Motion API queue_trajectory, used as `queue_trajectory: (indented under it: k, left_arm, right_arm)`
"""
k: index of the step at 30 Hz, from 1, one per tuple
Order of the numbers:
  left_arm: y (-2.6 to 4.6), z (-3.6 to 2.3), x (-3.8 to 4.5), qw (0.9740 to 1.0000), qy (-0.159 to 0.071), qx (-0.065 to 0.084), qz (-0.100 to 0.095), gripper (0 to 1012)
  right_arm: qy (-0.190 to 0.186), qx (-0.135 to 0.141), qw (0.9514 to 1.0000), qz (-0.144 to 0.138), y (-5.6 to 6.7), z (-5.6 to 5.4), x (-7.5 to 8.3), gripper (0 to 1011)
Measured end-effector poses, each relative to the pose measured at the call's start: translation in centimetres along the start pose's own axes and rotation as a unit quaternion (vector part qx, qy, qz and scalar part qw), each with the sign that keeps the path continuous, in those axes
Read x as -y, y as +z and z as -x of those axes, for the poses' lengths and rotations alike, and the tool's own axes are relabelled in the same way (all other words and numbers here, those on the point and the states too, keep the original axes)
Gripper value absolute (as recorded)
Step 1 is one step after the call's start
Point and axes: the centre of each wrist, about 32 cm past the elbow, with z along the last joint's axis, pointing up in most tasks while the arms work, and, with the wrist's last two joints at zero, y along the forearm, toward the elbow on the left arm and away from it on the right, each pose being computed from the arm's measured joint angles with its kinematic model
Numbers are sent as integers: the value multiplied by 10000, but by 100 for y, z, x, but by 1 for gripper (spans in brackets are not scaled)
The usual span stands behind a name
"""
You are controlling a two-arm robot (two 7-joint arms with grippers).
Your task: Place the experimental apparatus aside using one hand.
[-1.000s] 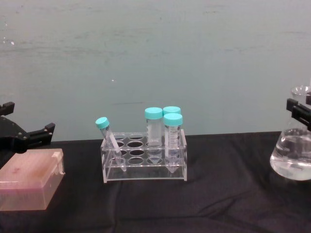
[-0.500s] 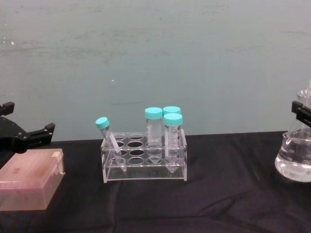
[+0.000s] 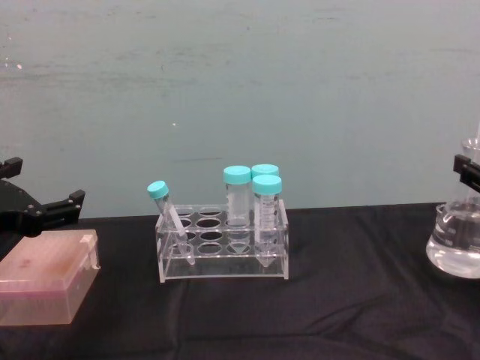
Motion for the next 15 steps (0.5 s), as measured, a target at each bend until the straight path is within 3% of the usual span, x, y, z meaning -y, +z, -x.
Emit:
queue_trajectory:
  k: [15]
  left_arm:
    - [0, 0, 0, 10000, 0, 0, 0, 1000]
  right_arm:
    - [-82, -166, 9998, 48, -34, -24, -49, 452]
